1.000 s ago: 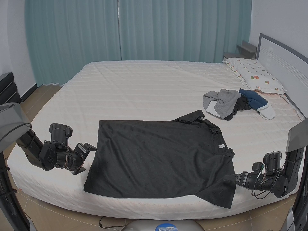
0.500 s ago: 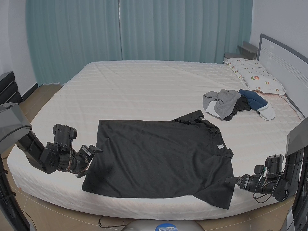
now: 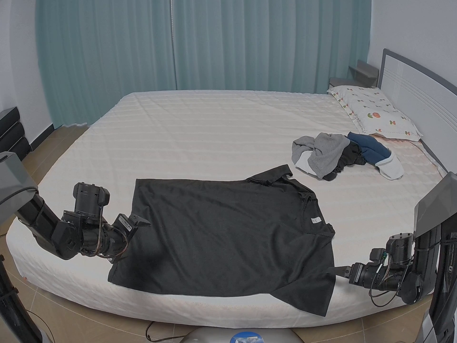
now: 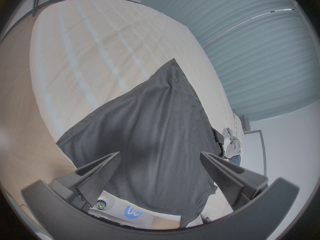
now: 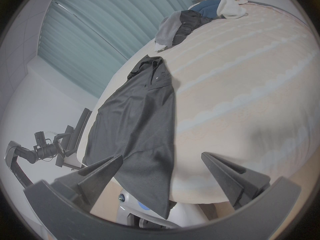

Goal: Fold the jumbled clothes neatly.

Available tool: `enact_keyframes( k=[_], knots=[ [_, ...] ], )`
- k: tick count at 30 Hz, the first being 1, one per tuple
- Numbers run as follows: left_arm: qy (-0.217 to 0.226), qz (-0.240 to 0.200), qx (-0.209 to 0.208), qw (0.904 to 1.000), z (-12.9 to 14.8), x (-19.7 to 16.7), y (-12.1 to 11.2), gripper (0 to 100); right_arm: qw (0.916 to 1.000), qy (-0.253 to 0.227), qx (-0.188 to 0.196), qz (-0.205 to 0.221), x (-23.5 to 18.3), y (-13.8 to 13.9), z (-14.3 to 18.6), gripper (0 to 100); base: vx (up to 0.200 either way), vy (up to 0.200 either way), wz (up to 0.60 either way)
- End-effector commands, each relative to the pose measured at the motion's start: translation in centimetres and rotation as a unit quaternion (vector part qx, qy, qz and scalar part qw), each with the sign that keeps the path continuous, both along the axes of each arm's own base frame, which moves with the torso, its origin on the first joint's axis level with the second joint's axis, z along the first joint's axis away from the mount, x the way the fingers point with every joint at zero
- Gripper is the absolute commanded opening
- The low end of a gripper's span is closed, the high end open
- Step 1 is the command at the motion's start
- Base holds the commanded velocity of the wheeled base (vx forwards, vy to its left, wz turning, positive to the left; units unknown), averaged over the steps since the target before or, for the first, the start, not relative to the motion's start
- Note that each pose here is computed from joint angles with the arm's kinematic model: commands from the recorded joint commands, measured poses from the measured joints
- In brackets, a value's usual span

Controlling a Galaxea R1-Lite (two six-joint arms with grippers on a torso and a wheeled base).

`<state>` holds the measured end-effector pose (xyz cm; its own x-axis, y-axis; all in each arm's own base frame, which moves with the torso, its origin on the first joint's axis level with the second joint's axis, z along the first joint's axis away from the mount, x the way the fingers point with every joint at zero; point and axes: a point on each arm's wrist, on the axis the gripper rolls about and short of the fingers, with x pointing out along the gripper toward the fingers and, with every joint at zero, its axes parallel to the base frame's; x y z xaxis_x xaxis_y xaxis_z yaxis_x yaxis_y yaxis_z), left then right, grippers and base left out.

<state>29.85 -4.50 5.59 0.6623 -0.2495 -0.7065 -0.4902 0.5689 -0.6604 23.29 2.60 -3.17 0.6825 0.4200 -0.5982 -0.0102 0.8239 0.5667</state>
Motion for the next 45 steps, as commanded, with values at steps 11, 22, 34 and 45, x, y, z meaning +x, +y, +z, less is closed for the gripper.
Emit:
enact_keyframes(
  k=[11,22,34,45],
  knots=[
    [0.025,0.027,0.016,0.9992,-0.9,-2.2,3.2,100,0.9999,0.008,-0.01,0.008,0.9,2.4,-1.6,100,0.0,0.0,0.0],
    [0.05,0.009,0.033,0.9982,-2.1,-3.4,3.3,100,0.9997,0.019,-0.018,0.004,0.0,2.0,-1.3,0,0.0,0.0,0.0],
    [0.065,-0.035,0.076,0.9943,-2.8,-5.0,3.4,100,0.9986,0.044,-0.029,0.0,-2.4,1.1,0.0,0,0.0,0.0,0.0],
    [0.082,-0.065,0.101,0.9893,-3.7,-5.9,3.4,100,0.993,0.1,-0.052,0.035,-3.8,1.7,-0.1,0,0.0,0.0,0.0]
  ],
)
